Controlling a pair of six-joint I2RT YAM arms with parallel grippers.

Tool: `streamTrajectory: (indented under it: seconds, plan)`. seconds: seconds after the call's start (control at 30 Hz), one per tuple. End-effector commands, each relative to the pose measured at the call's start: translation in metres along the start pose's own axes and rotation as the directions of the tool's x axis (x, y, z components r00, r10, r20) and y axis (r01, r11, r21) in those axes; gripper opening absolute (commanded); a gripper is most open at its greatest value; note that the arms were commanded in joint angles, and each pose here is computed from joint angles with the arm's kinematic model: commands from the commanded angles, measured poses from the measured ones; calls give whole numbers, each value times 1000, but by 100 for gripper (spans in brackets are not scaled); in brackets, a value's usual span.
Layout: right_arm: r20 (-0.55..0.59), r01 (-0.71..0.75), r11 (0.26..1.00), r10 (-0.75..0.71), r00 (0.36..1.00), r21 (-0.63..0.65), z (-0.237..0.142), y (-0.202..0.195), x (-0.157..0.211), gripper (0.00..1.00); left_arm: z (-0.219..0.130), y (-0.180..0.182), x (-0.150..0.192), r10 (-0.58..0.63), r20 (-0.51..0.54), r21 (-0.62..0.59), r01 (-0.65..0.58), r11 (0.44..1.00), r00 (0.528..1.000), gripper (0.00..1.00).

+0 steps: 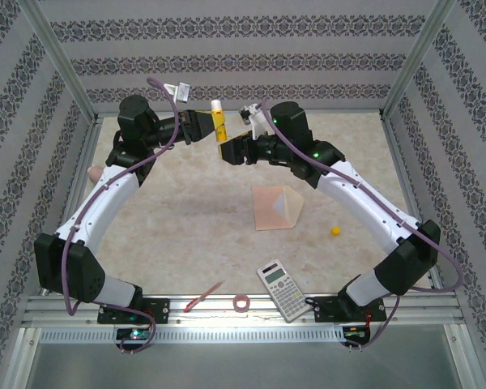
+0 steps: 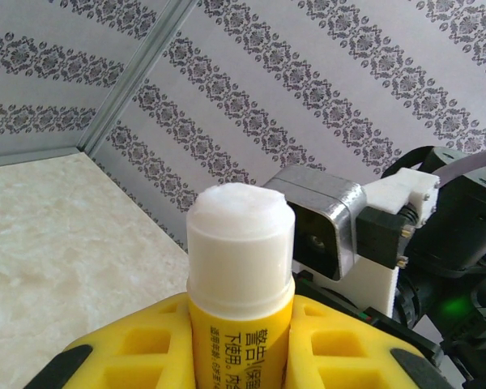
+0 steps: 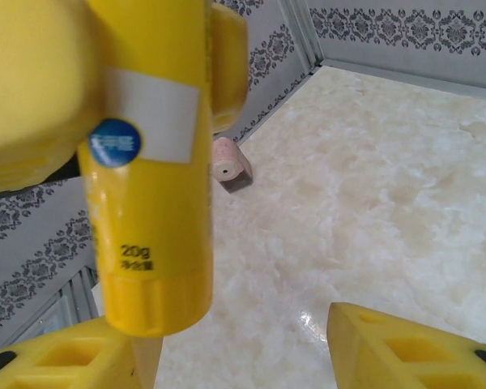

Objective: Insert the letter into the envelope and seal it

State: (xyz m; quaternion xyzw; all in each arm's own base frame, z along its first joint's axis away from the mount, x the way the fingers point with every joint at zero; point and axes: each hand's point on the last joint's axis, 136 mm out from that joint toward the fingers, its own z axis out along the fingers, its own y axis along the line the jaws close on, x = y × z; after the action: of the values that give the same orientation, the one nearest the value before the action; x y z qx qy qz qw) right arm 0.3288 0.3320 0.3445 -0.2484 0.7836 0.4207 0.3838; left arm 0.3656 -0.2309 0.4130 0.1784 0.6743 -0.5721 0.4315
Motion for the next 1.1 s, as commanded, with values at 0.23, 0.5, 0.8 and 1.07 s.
streamTrajectory:
  seconds: [0.23,0.5,0.8,1.07]
  plan:
    - [67,52,995,-46,997,-86,1,21,-23,52,-4,-16,-1,46,12,25,-47,999,999,0]
    - [53,67,991,-61,997,-116,0,28,-21,59,-1,-5,4,34,-2,7,-34,999,999,0]
    - [52,60,990,-54,997,-128,3,28,-22,46,-1,-4,5,22,-2,10,-22,1000,1000,0]
    - [64,63,988,-54,997,-144,2,32,-24,24,-1,-5,6,17,1,16,-17,1000,1000,0]
